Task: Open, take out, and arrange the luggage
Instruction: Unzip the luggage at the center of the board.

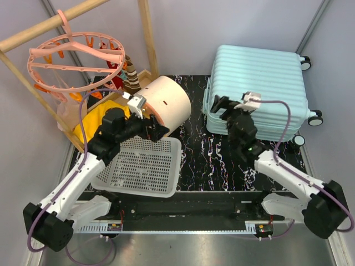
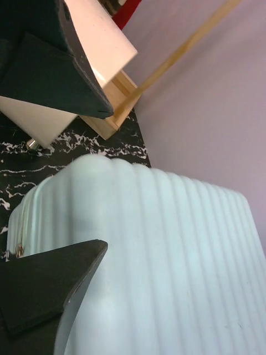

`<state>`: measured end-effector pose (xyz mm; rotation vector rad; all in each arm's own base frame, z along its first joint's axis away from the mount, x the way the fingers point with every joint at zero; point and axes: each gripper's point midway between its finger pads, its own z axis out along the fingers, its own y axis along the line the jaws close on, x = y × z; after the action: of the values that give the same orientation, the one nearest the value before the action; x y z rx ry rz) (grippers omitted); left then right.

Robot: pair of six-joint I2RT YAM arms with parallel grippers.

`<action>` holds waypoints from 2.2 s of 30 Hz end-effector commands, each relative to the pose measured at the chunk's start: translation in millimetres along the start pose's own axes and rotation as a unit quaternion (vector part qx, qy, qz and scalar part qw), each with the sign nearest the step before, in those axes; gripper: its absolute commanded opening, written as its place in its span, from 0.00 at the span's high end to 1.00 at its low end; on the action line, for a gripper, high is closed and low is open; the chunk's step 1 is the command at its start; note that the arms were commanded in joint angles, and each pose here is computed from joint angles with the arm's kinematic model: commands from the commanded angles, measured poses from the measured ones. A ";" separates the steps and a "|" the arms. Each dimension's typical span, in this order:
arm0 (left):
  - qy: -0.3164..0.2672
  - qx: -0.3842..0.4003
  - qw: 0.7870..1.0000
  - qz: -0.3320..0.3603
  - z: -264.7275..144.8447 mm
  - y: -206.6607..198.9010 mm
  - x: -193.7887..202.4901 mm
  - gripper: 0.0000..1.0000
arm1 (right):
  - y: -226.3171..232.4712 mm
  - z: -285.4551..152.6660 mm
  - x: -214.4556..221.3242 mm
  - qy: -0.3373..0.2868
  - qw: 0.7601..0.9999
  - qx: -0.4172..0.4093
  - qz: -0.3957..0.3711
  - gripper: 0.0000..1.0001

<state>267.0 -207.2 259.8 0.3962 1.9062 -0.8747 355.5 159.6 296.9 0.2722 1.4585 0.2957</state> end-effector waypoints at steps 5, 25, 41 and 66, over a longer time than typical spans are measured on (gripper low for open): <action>0.007 0.028 0.997 0.069 34.1 -43.5 -5.5 0.01 | -50.4 3.5 18.3 0.215 0.974 -0.019 0.070 0.01; -0.015 0.074 0.977 0.202 206.9 -76.9 -6.3 0.01 | -180.5 -35.6 -30.5 0.148 0.966 0.092 0.190 0.00; 0.004 0.077 0.964 0.256 236.2 -35.6 10.6 0.20 | -201.4 -30.2 -15.7 0.161 0.958 0.120 0.204 0.00; 0.047 0.112 0.943 0.311 272.7 -14.1 43.6 0.48 | -202.4 -33.6 -21.9 0.144 0.960 0.119 0.208 0.00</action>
<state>396.0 -403.7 127.5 1.1111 1.7192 -0.6769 325.4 -40.6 227.0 0.8034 1.7688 0.4820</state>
